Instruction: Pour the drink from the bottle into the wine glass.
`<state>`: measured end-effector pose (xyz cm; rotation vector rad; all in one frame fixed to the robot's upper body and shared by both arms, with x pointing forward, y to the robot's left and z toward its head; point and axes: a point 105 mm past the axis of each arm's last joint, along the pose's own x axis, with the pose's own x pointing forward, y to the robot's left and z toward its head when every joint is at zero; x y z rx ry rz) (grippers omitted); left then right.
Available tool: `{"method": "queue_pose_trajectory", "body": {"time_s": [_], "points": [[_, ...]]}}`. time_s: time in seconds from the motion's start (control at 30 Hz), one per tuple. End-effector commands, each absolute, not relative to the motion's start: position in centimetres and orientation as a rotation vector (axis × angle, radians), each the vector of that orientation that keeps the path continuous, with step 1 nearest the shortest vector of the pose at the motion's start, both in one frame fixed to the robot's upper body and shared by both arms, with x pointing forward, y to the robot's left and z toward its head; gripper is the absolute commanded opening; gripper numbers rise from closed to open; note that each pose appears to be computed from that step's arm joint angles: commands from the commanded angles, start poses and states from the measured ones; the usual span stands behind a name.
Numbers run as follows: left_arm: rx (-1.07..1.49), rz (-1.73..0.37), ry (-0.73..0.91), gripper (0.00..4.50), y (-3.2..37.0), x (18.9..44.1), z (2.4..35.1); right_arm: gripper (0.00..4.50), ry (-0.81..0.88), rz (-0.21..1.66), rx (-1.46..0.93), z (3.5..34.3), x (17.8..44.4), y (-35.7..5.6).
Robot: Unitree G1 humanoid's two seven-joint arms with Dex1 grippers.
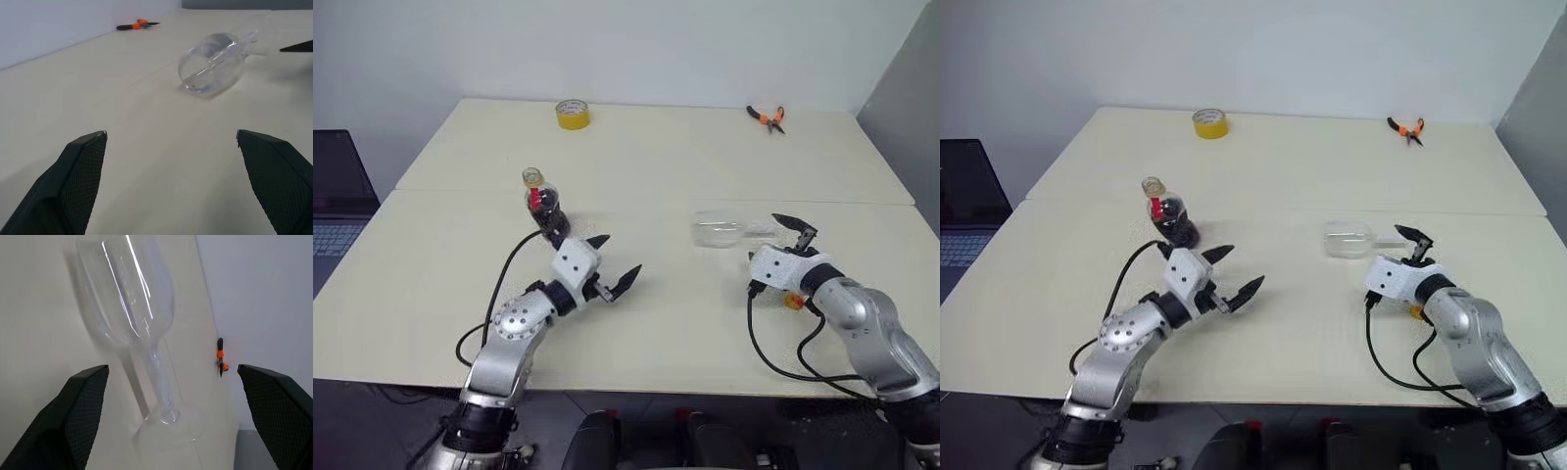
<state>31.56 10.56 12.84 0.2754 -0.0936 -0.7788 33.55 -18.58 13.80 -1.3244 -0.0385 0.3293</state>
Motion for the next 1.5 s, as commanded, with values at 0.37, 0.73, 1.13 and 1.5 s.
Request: {"method": "queue_pose_trajectory", "body": {"time_s": [0.37, 0.73, 1.13, 1.5], "points": [[0.296, -0.926, -0.19, 4.49, 7.3, 32.9, 15.0, 4.5, -0.065, 0.155, -1.562, 12.9, 38.2, -18.5], [0.284, -0.956, -0.207, 4.5, 6.7, 33.0, 15.1, 2.59, 0.0, 0.084, -1.517, 11.2, 40.0, -19.7], [0.229, -0.881, -0.187, 4.5, 8.9, 33.7, 15.7, 0.11, -0.102, -0.022, -1.439, 14.8, 40.5, -19.5], [0.118, -0.916, -0.133, 4.5, 13.1, 31.2, 15.5, 0.11, -0.349, 0.308, -0.562, 18.0, 36.4, -12.0]]}}
